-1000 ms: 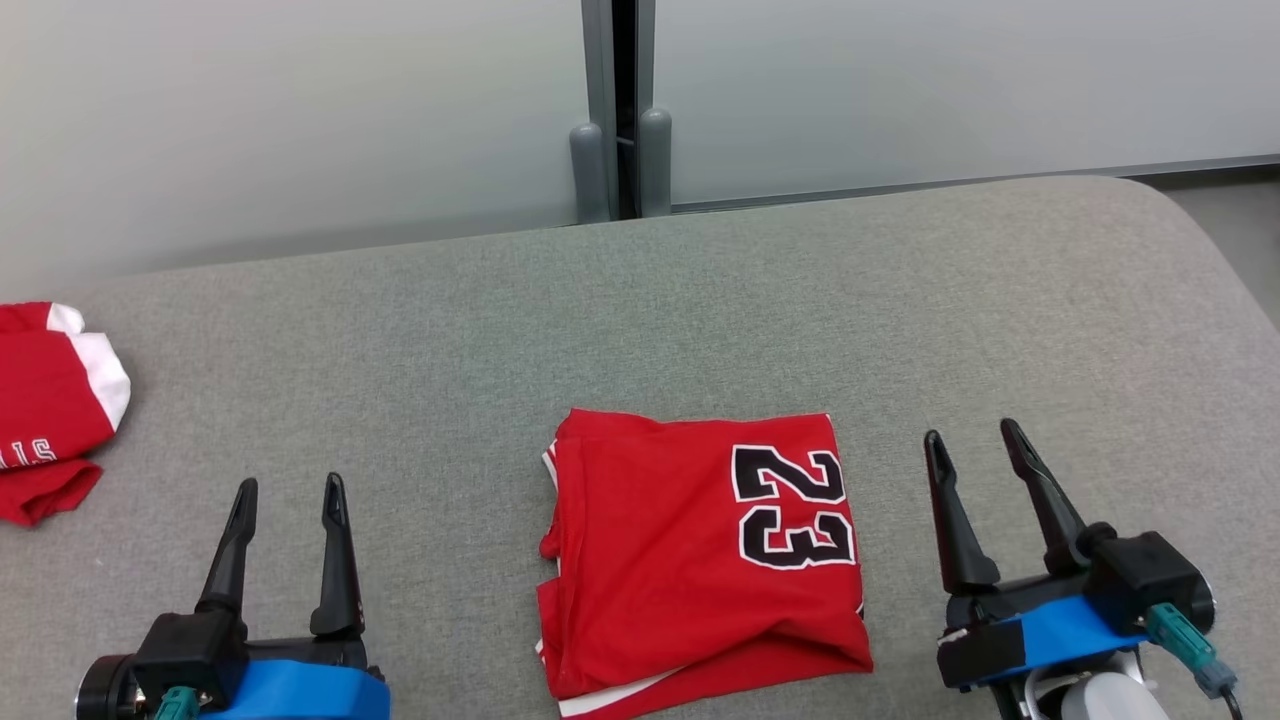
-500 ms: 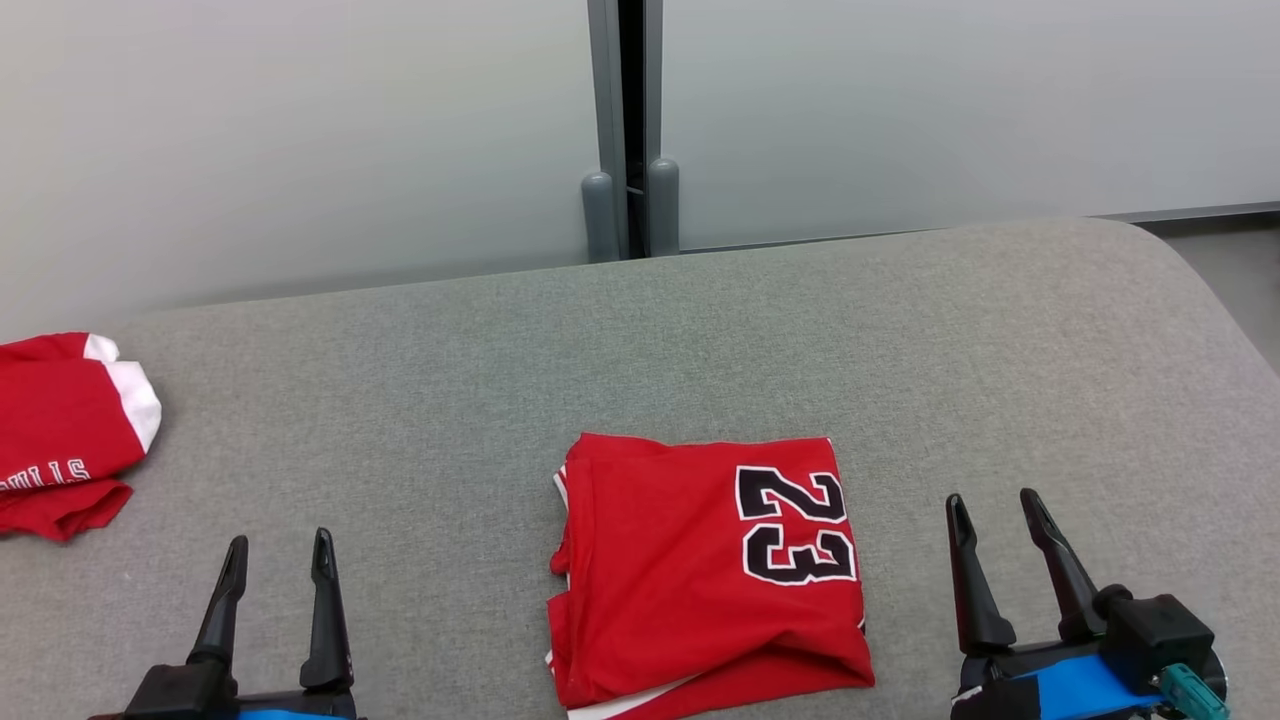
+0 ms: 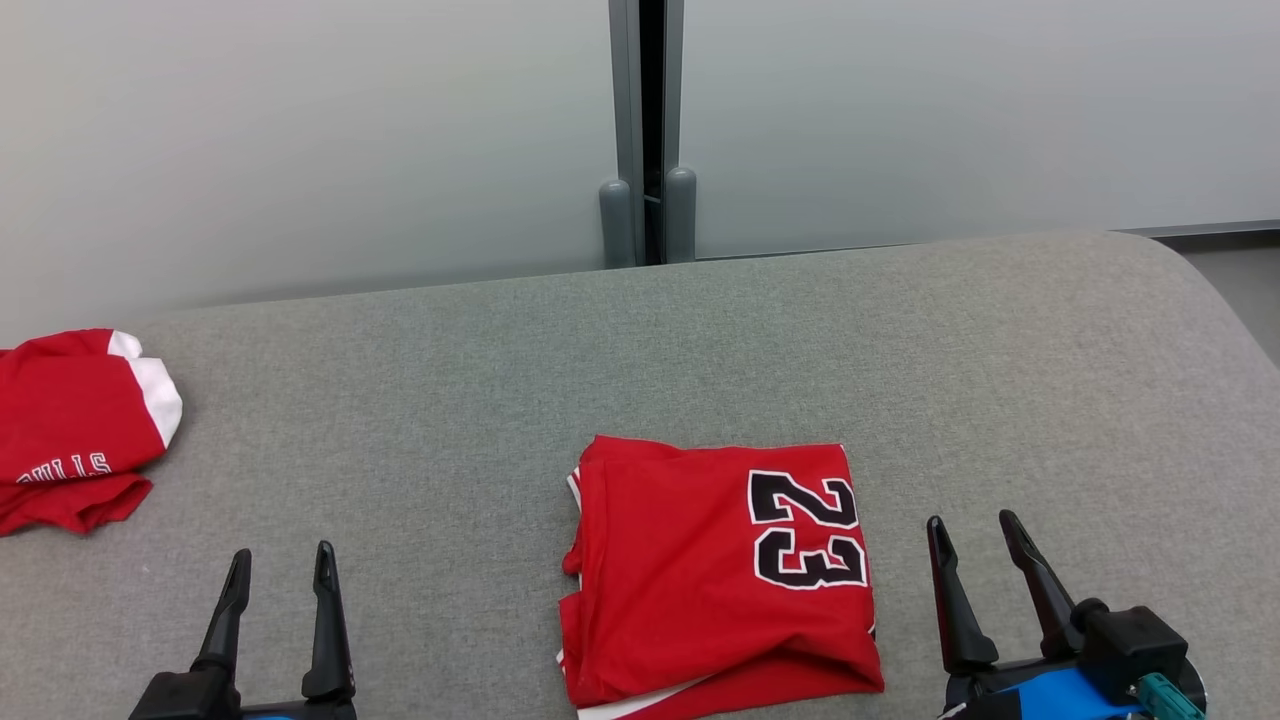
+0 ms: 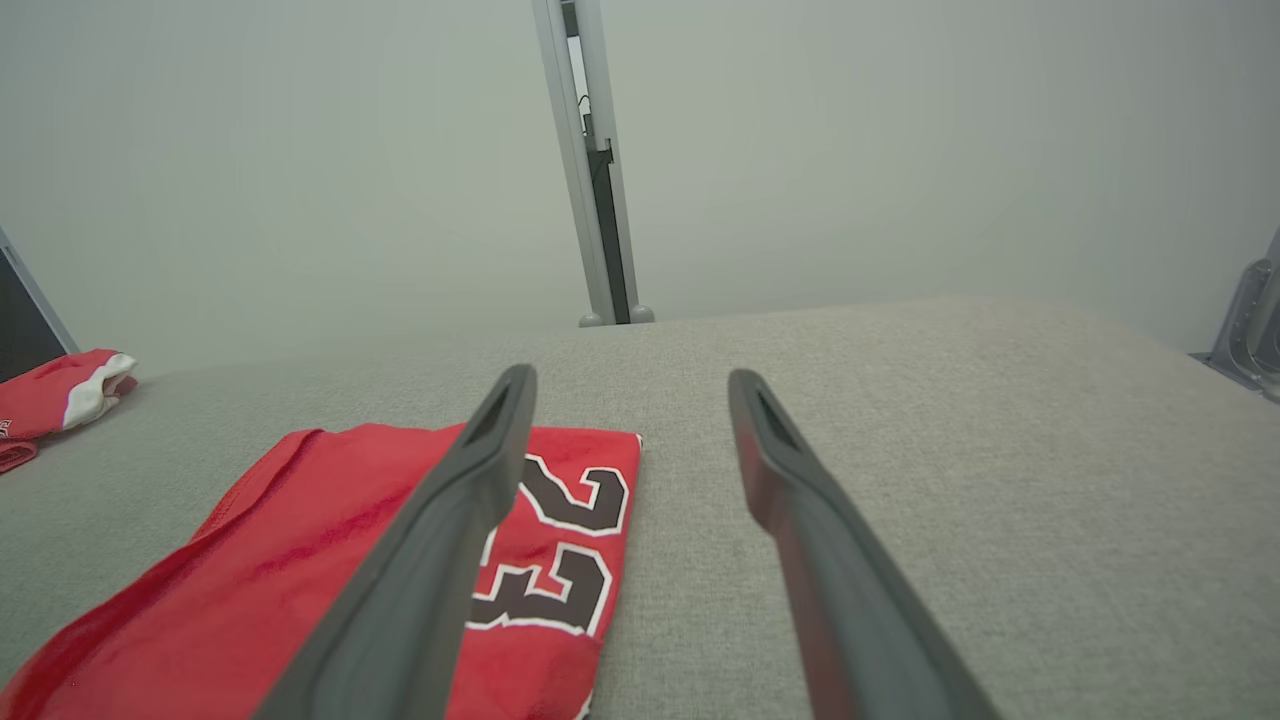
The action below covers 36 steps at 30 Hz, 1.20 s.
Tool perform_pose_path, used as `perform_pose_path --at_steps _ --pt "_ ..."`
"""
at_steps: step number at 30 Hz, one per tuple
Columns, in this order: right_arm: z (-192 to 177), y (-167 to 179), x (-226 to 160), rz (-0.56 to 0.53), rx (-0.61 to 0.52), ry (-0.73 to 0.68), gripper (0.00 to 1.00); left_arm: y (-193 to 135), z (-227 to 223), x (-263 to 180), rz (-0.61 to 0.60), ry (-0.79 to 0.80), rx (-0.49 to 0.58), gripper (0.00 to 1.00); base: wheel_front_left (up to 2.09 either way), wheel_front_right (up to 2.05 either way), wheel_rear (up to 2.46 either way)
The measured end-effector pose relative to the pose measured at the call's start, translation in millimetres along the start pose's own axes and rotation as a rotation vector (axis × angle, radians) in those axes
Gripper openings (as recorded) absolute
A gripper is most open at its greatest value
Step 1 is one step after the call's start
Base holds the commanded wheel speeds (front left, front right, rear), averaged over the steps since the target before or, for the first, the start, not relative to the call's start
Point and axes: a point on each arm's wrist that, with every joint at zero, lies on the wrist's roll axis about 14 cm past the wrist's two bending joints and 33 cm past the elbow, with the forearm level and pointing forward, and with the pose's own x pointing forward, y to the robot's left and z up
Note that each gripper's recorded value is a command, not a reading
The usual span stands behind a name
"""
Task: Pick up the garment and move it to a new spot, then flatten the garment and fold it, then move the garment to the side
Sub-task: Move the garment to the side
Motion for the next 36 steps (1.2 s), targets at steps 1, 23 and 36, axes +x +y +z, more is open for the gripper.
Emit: perform_pose_path --at_steps 1,23,36 --pt "0 1 0 0.001 0.000 0.001 1.00 0 0 0 0.001 0.001 0.000 1.00 0.00 0.00 0.00" --pt "-51 19 61 0.116 -0.065 0.253 1.00 2 -14 18 0.017 0.033 -0.011 1.00 0.00 0.00 0.00" --pt "-128 19 33 0.114 -0.021 0.533 1.00 3 -25 29 0.028 0.057 -0.010 1.00 0.00 0.00 0.00"
